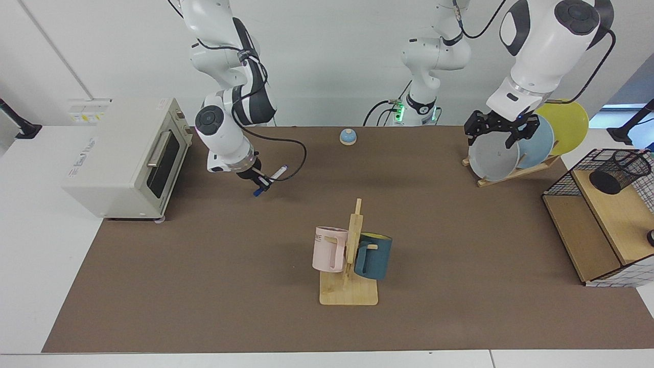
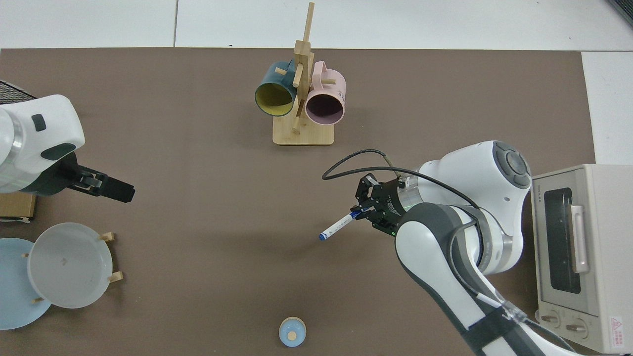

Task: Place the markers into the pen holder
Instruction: 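Lift the marker with the right gripper while the left gripper reaches in, then grasp the marker's capped end with the left gripper from the right gripper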

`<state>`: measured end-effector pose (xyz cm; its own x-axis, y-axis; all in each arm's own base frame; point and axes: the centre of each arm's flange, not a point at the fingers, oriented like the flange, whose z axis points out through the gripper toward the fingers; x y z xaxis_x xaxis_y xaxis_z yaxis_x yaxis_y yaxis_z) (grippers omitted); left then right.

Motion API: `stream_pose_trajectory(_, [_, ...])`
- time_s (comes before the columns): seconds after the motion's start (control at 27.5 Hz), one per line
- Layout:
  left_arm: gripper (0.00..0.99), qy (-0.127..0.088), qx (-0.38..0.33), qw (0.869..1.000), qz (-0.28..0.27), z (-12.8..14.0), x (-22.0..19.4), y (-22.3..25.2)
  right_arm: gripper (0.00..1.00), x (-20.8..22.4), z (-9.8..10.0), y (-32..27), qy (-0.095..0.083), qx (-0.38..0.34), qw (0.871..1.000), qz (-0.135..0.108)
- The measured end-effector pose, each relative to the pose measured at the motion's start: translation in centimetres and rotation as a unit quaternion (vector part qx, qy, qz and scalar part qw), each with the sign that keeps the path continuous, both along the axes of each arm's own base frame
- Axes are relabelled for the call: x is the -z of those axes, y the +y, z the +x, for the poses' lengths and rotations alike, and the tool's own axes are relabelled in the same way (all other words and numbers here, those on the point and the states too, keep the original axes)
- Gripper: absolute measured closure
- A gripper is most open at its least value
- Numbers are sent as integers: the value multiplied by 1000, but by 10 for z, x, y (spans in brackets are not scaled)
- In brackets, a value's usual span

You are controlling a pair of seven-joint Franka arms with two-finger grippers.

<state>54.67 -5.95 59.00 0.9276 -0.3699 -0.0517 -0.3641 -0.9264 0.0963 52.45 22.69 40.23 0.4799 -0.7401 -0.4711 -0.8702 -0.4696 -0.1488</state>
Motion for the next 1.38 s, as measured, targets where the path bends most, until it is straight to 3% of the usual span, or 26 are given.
stream_pose_trajectory(0.15, [0,-2,42,999,-18,-1,0,-7,837,-11,4,6,22,52,997,45])
stream_pose_trajectory(0.36, [0,-10,137,990,-37,-3,-1,-23,837,-26,8,19,62,122,986,93])
stream_pose_trajectory(0.55, [0,-27,239,970,-44,-4,-2,-43,837,-37,7,47,77,177,974,119])
stream_pose_trajectory(0.73, [0,-35,319,946,-49,-10,-3,-77,837,-44,-3,85,83,216,965,126])
stream_pose_trajectory(0.84, [0,-49,375,924,-50,-14,-5,-98,837,-50,-7,105,90,230,960,128])
stream_pose_trajectory(1.02, [0,-76,476,874,-51,-15,-6,-120,837,-56,-11,127,89,251,955,133])
stream_pose_trajectory(1.38, [0,-87,599,795,-29,-18,0,-142,837,-57,-17,140,93,266,950,135])
